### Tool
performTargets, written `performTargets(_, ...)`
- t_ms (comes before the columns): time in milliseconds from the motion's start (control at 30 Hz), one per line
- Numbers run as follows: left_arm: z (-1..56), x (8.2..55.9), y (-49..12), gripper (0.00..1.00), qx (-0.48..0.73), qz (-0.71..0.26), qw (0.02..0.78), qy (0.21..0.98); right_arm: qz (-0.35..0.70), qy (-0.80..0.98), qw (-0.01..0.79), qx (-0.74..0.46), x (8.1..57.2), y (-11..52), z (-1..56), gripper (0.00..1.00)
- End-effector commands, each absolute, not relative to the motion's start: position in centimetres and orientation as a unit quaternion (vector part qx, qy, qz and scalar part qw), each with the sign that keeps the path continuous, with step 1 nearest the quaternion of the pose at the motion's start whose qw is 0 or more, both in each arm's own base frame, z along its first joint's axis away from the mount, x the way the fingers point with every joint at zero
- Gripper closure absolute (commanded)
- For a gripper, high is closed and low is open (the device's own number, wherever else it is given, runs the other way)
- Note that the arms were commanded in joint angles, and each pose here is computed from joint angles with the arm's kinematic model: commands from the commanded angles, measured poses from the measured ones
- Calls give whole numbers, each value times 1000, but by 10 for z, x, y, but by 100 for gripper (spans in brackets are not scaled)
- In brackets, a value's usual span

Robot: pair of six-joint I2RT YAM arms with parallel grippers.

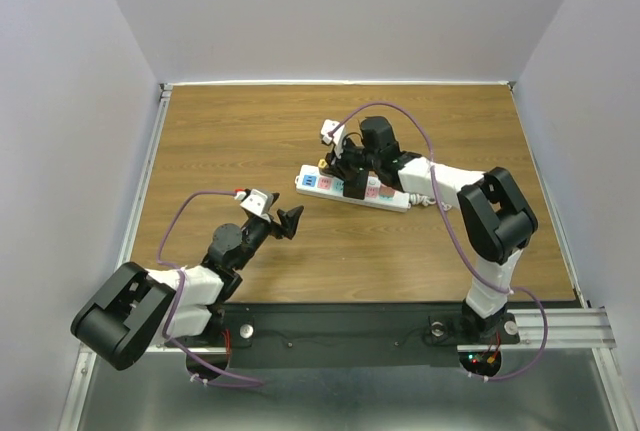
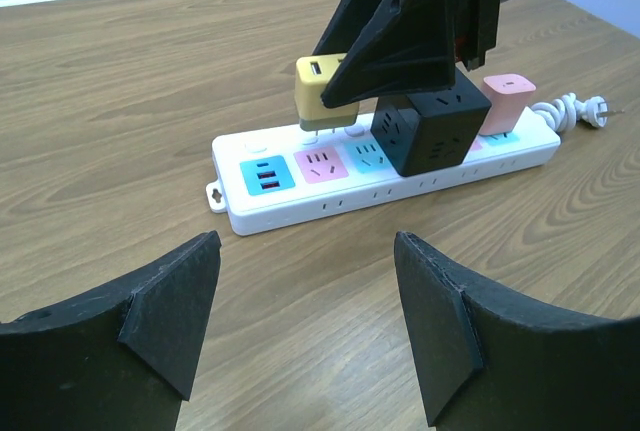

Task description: Insert the plug

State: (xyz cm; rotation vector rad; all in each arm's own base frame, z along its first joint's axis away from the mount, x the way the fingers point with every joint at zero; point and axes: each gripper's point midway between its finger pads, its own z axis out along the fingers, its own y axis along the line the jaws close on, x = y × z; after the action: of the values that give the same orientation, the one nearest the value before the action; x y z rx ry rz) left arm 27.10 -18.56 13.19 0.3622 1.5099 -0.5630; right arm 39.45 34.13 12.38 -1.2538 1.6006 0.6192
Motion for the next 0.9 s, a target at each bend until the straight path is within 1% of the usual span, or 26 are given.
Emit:
performTargets(0,192,275,-187,20,144,-271,747,590,274,621,502,-536,399,349,147,100)
performTargets(433,188,278,-191,20,149,-272,741,596,295,621,465,-558,395,355,130,100)
performTargets(867,188,277,-190,20,149,-272,741,595,300,624,450,-564,396,357,123,100)
